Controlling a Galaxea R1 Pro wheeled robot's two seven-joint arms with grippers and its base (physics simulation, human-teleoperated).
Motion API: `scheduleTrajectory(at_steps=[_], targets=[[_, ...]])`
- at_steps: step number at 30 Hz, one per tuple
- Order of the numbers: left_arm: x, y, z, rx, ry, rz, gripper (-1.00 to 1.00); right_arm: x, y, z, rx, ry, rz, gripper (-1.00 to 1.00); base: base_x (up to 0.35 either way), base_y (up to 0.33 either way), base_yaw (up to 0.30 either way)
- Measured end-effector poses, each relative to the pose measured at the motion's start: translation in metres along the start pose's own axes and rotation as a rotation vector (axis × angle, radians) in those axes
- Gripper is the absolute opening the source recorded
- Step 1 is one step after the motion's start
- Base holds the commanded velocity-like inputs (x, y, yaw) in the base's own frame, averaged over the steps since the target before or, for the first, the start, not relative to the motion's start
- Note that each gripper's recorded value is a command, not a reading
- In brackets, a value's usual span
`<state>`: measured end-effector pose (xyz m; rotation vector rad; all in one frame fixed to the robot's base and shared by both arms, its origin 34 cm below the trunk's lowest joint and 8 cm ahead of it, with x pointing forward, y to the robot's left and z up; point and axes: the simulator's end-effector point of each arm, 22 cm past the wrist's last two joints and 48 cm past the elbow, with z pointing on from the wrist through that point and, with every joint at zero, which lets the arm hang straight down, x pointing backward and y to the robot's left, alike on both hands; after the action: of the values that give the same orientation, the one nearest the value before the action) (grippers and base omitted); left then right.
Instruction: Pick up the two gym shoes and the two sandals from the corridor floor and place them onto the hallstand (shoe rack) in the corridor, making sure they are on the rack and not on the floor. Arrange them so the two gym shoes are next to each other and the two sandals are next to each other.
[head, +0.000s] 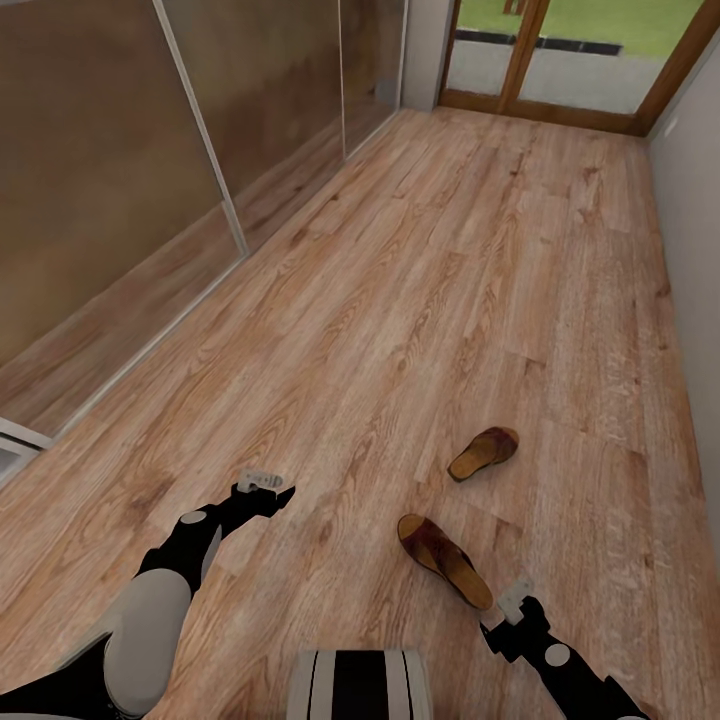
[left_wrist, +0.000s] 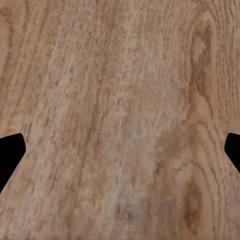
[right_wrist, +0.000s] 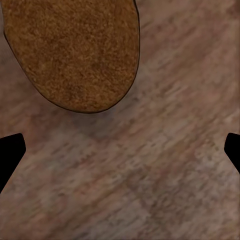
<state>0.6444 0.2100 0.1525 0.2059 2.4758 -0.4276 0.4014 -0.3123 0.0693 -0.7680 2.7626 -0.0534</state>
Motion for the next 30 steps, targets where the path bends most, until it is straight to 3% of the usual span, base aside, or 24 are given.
scheduleTrajectory(at_steps=[13,30], targets=[[0.0013,0.001,-0.0003,-0.001,0.001,0.001,1.0,0.0003,0.0001,0.0001,0.0,0.001,0.0,1.0,0.002,0.0,0.0],[0.0009,0.0016,-0.0006,-0.002,-0.001,0.003,1.0,0.0003,0.0001,0.0001,0.0,0.001,0.0,1.0,0.096,0.024,0.0]])
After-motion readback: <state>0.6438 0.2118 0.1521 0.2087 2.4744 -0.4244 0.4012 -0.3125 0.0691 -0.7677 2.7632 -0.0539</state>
